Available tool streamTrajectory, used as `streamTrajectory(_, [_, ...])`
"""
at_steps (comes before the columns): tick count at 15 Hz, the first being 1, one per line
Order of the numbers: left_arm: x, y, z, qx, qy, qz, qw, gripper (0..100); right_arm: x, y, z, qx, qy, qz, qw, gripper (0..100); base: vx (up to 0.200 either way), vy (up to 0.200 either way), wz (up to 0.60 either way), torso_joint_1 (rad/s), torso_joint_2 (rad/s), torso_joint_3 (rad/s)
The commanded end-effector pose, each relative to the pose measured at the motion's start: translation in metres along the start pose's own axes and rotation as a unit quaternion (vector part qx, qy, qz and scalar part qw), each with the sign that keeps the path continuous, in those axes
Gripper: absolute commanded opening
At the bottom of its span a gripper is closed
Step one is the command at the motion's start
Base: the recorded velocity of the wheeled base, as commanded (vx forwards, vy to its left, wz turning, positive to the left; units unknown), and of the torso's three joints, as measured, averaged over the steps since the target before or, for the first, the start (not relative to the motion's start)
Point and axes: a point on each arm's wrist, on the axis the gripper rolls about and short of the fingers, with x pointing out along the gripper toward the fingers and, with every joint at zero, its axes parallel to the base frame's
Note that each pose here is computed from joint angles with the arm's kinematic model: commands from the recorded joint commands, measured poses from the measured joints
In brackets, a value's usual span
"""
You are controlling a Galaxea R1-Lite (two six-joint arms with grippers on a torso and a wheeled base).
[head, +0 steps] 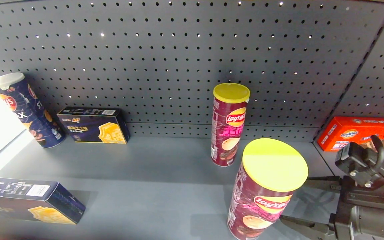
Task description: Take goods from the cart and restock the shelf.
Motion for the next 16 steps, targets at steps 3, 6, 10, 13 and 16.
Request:
streamTrajectory(3, [0.0,0.0,0.0,-0.002,0.001,0.0,1.0,100,0.009,0.004,0.0,-0.005,0.011,0.014,1.0,100,0.0,0.0,0.0,0.0,0.0,0.0])
streamTrajectory(6, [0.0,0.0,0.0,-0.002,0.001,0.0,1.0,100,0.013,0.005,0.0,-0.007,0.018,0.019,1.0,100,0.0,0.0,0.0,0.0,0.0,0.0])
streamTrajectory(10, [0.0,0.0,0.0,-0.002,0.0,0.001,1.0,100,0.017,0.007,0.0,-0.016,0.023,0.026,0.999,100,0.0,0.0,0.0,0.0,0.0,0.0])
streamTrajectory(13, [0.0,0.0,0.0,-0.002,0.0,0.0,1.0,100,0.02,0.007,0.0,-0.017,0.027,0.028,0.999,100,0.0,0.0,0.0,0.0,0.0,0.0])
streamTrajectory(16, [0.0,0.0,0.0,-0.002,0.0,0.0,1.0,100,0.023,0.007,0.001,-0.017,0.027,0.027,0.999,100,0.0,0.0,0.0,0.0,0.0,0.0])
